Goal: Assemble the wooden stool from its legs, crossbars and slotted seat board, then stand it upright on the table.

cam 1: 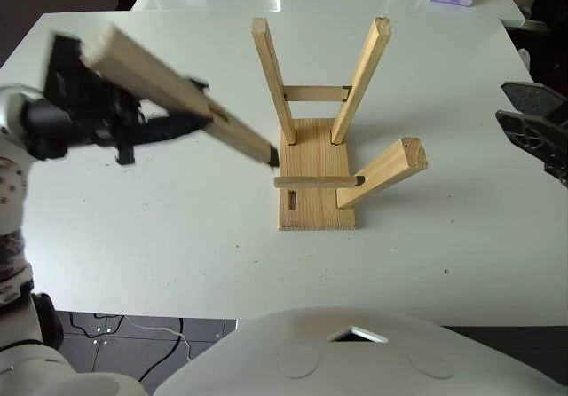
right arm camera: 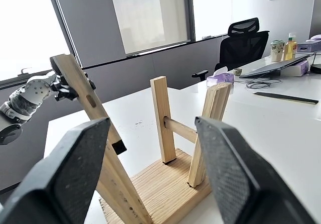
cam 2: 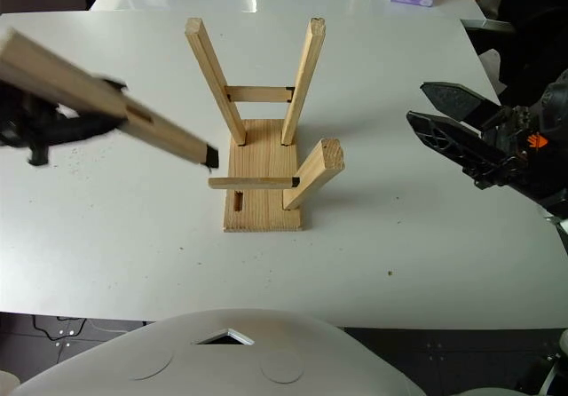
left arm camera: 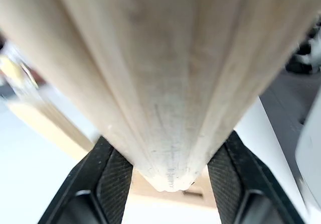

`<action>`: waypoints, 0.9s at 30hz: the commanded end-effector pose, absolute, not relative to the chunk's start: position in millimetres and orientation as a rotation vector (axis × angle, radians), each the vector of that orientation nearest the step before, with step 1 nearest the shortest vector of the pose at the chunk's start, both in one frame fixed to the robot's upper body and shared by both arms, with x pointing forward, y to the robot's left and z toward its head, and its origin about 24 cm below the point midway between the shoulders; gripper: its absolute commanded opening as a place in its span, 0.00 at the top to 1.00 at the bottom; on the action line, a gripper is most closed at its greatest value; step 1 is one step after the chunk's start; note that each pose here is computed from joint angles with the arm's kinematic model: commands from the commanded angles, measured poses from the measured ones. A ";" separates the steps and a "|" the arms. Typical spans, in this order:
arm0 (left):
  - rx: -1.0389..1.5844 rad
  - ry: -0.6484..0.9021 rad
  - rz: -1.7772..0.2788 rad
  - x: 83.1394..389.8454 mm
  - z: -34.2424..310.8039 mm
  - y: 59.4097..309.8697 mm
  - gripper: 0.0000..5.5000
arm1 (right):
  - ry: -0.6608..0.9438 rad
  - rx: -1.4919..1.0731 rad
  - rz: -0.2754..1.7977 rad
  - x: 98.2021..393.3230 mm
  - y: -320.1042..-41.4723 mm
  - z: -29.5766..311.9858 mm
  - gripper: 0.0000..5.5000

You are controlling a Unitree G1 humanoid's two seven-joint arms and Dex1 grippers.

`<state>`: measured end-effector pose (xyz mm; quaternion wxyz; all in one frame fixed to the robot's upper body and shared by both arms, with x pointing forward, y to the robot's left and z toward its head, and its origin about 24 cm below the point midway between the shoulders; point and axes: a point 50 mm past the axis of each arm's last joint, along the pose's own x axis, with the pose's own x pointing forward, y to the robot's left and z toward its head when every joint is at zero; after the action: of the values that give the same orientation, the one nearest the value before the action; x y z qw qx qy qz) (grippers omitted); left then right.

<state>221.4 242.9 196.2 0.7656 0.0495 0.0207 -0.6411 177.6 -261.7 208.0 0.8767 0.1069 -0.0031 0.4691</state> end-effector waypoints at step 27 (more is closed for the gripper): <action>0.238 0.096 -1.397 210.9 124.4 204.0 0.63 | 0.031 0.150 1.042 190.4 -250.7 199.7 0.43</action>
<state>209.2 200.2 136.2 0.7519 0.0860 -0.0024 -0.6537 190.5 -252.7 199.5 0.8651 0.0817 0.0172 0.4947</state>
